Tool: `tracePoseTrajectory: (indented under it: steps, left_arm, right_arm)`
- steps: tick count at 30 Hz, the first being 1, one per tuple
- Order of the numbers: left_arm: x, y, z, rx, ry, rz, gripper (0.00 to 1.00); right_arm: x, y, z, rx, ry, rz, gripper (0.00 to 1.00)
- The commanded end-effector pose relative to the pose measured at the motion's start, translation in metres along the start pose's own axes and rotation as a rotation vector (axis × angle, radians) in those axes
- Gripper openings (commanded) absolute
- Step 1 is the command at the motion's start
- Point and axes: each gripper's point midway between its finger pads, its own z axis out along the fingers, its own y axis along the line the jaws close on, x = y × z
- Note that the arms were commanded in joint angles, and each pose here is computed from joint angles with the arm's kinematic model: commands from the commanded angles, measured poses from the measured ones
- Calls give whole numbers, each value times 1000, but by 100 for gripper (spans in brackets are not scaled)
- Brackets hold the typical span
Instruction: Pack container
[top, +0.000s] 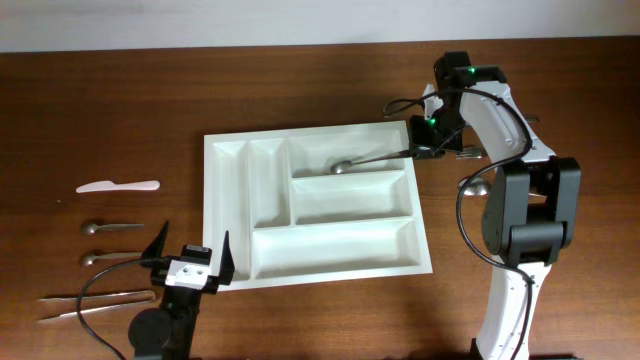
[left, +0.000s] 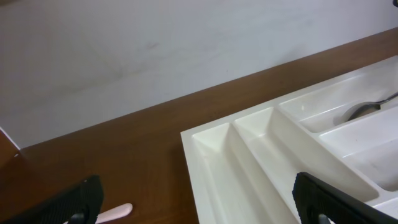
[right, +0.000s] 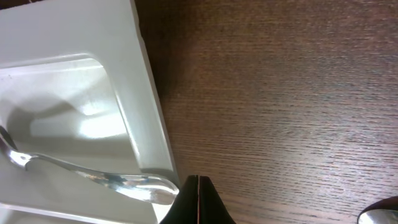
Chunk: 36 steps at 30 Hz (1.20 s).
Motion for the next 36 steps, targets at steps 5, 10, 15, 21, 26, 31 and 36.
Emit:
tracePoseTrajectory:
  steps: [5, 10, 15, 21, 26, 31, 36]
  left_arm:
    - [3, 2, 0, -15, 4, -3, 99]
    - [3, 2, 0, -15, 4, -3, 99]
    - [3, 2, 0, -15, 4, -3, 99]
    - [3, 2, 0, -15, 4, -3, 99]
    - [3, 2, 0, -15, 4, -3, 99]
    - [3, 2, 0, -15, 4, -3, 99]
    - [3, 2, 0, -15, 5, -3, 99]
  right_arm:
    - [-3, -32, 1, 187, -31, 131, 4]
    - [3, -76, -10, 286, -59, 506, 4]
    - [20, -120, -22, 302, -32, 842, 13]
    - [36, -166, -34, 304, -2, 991, 36]
    - [42, -183, -38, 303, 8, 1039, 58]
    - [47, -188, -30, 310, 8, 1097, 70]
    - [51, -190, -20, 289, 11, 1169, 73]
